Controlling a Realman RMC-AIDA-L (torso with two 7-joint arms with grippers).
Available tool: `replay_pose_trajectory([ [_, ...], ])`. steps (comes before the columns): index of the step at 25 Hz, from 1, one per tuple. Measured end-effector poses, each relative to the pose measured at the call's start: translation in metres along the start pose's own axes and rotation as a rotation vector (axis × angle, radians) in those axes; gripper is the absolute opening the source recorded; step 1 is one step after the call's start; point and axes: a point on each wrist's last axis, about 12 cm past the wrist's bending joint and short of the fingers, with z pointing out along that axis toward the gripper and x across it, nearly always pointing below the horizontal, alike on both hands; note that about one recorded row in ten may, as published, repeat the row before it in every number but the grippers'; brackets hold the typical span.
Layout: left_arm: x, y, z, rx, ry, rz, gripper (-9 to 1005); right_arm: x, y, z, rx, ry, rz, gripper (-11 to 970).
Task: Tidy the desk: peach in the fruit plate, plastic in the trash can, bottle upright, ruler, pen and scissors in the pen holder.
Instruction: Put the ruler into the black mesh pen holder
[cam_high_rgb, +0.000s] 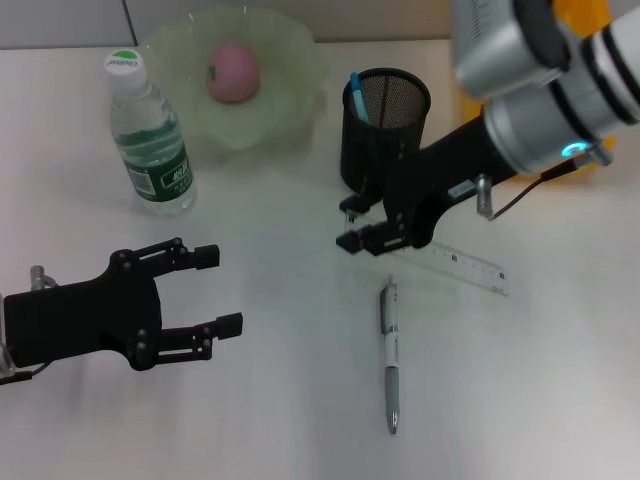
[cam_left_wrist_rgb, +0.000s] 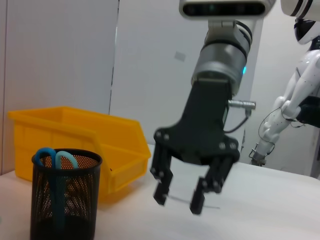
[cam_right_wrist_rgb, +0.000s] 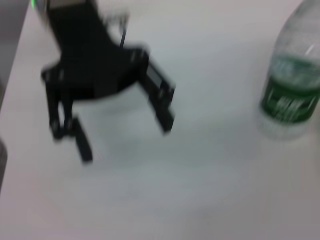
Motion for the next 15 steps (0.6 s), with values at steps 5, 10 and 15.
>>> replay_pose_trajectory([
  [5,-0.002,0.0,0.007,0.014,-0.014,0.004,829,0.008,-0.003,-0.014,0.027,-0.14,0.041,390],
  [10,-0.005,0.001,0.011,0.024,-0.021,0.01,829,0.021,-0.001,-0.024,0.049,-0.296,0.073,390],
  [15,-0.009,0.003,0.013,0.02,-0.042,0.01,829,0.038,0.003,-0.025,0.058,-0.429,0.1,389],
])
